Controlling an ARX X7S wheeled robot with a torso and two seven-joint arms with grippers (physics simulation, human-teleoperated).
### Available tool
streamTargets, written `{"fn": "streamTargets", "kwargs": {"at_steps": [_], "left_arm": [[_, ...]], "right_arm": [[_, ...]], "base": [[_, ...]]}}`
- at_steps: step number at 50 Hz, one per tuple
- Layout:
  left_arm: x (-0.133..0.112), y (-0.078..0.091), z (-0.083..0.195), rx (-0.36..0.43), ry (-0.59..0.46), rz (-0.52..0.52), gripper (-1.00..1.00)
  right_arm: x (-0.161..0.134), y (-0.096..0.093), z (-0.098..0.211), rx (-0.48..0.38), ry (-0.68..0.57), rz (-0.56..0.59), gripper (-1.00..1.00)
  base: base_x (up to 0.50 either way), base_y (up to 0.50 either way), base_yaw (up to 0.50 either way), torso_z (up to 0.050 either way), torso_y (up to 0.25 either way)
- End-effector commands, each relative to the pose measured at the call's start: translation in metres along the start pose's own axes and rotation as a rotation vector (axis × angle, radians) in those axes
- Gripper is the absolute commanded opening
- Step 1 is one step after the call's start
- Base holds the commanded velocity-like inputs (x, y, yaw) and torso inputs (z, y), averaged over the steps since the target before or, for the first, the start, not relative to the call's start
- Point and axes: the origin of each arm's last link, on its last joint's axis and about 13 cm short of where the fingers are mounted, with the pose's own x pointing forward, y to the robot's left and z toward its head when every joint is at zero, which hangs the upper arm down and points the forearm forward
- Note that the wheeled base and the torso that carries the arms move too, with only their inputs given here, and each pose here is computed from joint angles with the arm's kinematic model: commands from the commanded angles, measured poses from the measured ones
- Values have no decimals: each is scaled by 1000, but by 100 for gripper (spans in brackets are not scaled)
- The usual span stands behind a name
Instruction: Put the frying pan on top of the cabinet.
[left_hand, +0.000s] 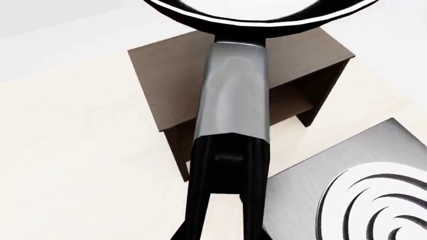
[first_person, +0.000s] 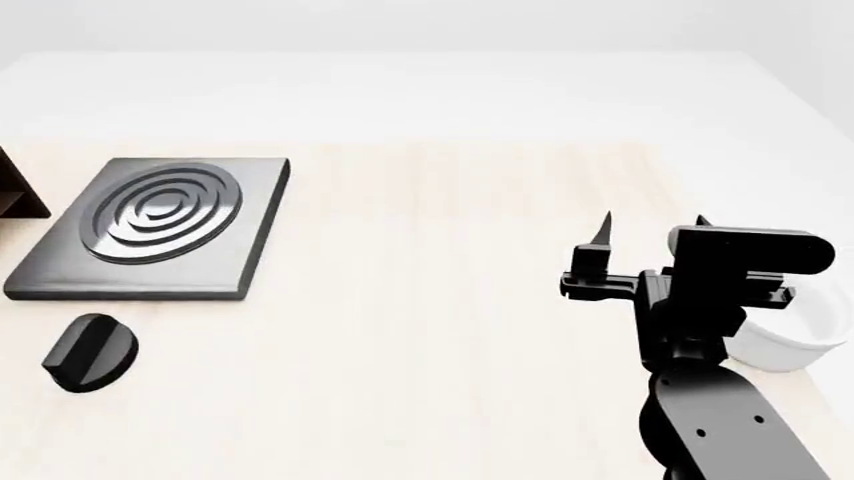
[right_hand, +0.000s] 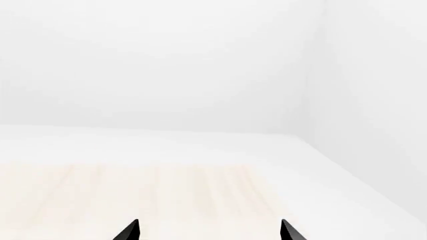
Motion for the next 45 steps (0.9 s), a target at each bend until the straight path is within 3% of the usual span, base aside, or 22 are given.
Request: {"fn": "streamTargets", "kwargs": {"at_steps": [1,14,29,30,45], "left_arm": [[0,4,7,31,-85,35,-100],[1,4,7,12,-78,55,-100],[1,3,5,11,-66,54,-100],[1,3,5,13,-67,58,100],[-1,2,10,10,-116,30,100]], "right_arm": [[0,0,0,-2,1,0,100],[0,0,0,-1,1,0,100],[0,0,-1,-4,3,1,100],[0,0,-1,-4,3,1,100],[0,1,-2,-7,4,4,100]], "base": [[0,0,0,0,0],[0,0,0,0,-220],[0,0,0,0,-7],[0,0,0,0,0],[0,0,0,0,233]]}}
